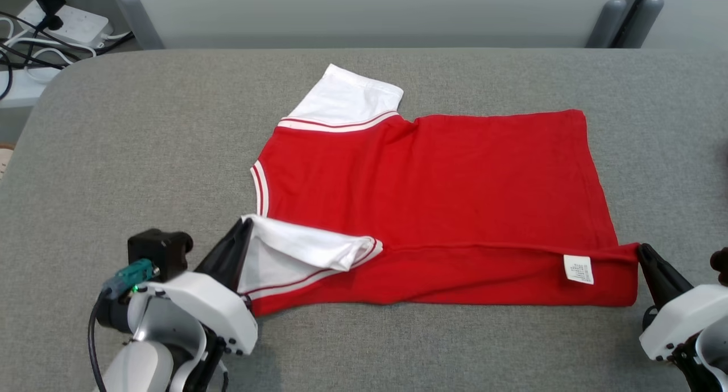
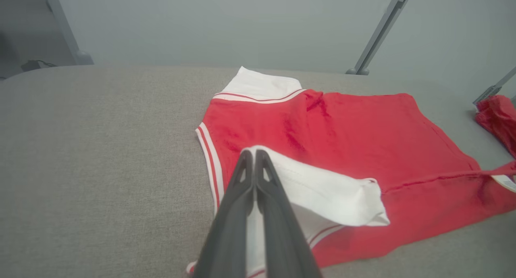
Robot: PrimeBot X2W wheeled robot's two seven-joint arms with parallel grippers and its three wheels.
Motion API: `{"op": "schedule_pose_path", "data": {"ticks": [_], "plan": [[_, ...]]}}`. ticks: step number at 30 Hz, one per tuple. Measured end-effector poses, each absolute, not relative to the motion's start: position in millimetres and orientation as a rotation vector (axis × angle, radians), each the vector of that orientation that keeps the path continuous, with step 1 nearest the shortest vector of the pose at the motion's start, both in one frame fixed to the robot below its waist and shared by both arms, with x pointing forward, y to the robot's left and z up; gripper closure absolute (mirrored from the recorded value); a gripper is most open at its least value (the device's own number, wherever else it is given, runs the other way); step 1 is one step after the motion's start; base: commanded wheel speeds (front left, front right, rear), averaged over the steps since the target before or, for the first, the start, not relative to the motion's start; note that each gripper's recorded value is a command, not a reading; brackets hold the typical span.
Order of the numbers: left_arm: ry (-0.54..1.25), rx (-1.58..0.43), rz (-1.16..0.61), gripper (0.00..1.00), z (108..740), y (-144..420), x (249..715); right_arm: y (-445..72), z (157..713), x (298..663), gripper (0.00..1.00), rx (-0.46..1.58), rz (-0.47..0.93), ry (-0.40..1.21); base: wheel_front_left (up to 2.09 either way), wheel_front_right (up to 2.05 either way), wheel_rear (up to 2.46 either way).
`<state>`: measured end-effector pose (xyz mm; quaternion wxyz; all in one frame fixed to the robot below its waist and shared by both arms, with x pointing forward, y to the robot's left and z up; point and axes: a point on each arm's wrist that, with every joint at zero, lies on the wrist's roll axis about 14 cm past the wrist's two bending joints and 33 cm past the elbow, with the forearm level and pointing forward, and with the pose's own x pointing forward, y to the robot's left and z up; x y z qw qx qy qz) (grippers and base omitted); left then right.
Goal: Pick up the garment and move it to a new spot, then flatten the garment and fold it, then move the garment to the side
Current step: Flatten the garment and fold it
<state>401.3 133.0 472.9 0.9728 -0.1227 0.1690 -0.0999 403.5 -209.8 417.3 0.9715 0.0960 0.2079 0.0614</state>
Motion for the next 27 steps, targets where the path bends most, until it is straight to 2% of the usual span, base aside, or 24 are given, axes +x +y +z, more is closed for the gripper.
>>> {"op": "schedule_pose_path", "data": {"ticks": [9,27], "plan": [[0.294,-0.187,-0.184,1.00,468,139,438,-207,406,422,1.00,0.195,0.130,0.430,0.00,0.00,0.00],[0.400,-0.133,-0.238,1.00,422,119,468,-198,390,446,1.00,0.174,0.157,0.461,0.00,0.00,0.00]]}}
